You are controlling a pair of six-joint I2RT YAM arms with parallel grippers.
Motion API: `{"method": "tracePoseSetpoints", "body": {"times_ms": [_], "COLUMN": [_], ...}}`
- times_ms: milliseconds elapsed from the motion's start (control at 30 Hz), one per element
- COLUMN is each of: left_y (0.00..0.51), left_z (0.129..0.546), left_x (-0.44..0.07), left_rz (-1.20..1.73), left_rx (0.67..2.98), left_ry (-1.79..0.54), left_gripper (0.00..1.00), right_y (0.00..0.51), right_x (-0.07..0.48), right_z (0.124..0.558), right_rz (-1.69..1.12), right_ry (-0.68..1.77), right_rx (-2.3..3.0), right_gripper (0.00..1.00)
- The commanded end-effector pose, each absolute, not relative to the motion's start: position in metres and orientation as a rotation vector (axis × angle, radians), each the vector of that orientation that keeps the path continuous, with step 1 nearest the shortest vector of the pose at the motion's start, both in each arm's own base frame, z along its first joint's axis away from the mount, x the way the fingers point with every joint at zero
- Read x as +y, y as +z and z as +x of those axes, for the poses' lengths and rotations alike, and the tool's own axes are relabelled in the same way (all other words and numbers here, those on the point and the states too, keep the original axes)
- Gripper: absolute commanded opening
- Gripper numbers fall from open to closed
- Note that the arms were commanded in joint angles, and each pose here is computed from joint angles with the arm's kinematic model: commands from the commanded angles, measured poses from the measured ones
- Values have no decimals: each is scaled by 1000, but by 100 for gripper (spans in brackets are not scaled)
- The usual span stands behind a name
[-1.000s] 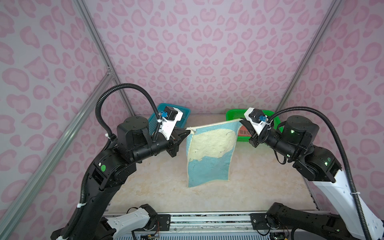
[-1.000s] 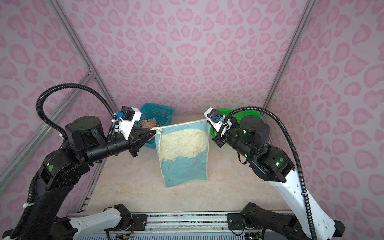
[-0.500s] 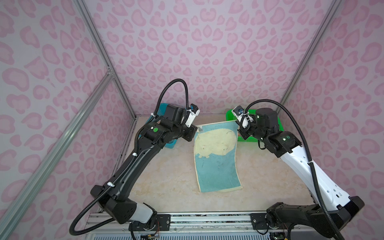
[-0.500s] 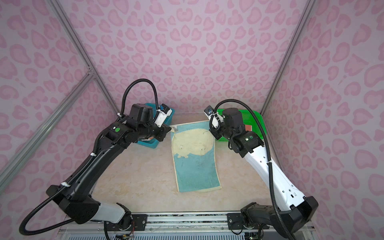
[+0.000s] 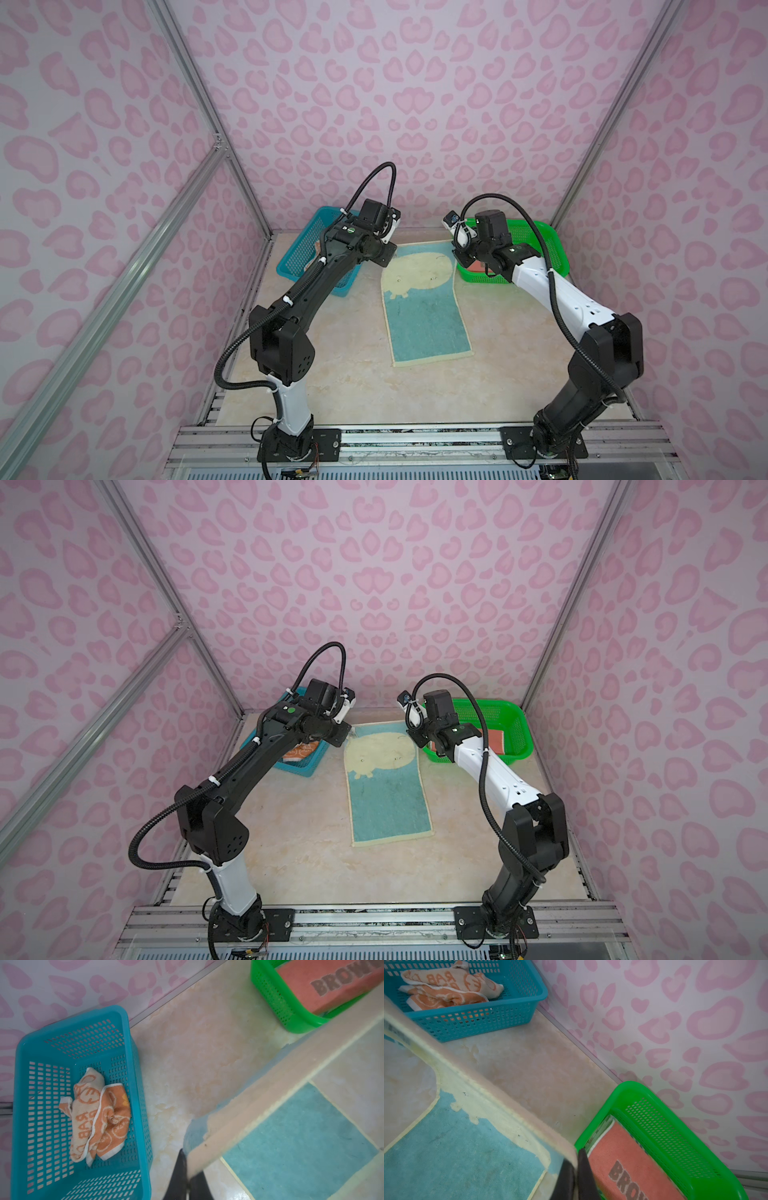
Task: Fold and stack the towels
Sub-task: 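Lower the whale towel flat onto the table with both grippers, then fold the held edge toward the robot over the towel with both grippers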
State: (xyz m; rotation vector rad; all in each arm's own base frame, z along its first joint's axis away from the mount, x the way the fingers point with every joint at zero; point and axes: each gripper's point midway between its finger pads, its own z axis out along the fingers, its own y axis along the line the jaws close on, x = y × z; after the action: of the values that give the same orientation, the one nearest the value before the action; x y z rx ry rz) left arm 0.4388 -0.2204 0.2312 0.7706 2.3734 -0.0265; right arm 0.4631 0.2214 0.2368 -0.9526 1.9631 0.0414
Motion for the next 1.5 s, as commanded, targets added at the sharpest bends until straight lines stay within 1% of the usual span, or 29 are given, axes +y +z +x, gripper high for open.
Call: {"method": "tracePoseSetpoints", "body": {"times_ms": [0, 167, 400, 533, 700, 1033, 1267, 1467], "left_y": [213, 200, 193, 190, 184, 128, 110, 117], "left_z": [444, 434, 400, 376, 343, 277, 252, 243], "left_x": [-185, -183, -199, -207, -217, -226, -226, -221], "left_rz": [787, 870, 977, 992, 1003, 1066, 1121, 1106], "left_rx": [2423, 2439, 2401, 2382, 2389, 2550, 2597, 2592], "left_ry": [244, 277, 273, 254, 166, 92, 137, 188], "left_gripper": [3, 3, 3, 3, 3, 3, 3, 3], "right_y": [221, 197, 184, 170, 147, 115, 107, 97], "right_x": [213, 210, 196, 188, 175, 156, 158, 155], "right_z": [475, 476, 464, 443, 411, 350, 313, 292], "right_rz": [-949, -979, -1005, -1074, -1181, -1419, -1537, -1581], "right_ry": [-17, 1, 7, -13, -58, -103, -58, -104], "right_rx": [1989, 2028, 2026, 2025, 2023, 2056, 2065, 2115], "right_gripper": [0, 0, 0, 0, 0, 0, 0, 0]}}
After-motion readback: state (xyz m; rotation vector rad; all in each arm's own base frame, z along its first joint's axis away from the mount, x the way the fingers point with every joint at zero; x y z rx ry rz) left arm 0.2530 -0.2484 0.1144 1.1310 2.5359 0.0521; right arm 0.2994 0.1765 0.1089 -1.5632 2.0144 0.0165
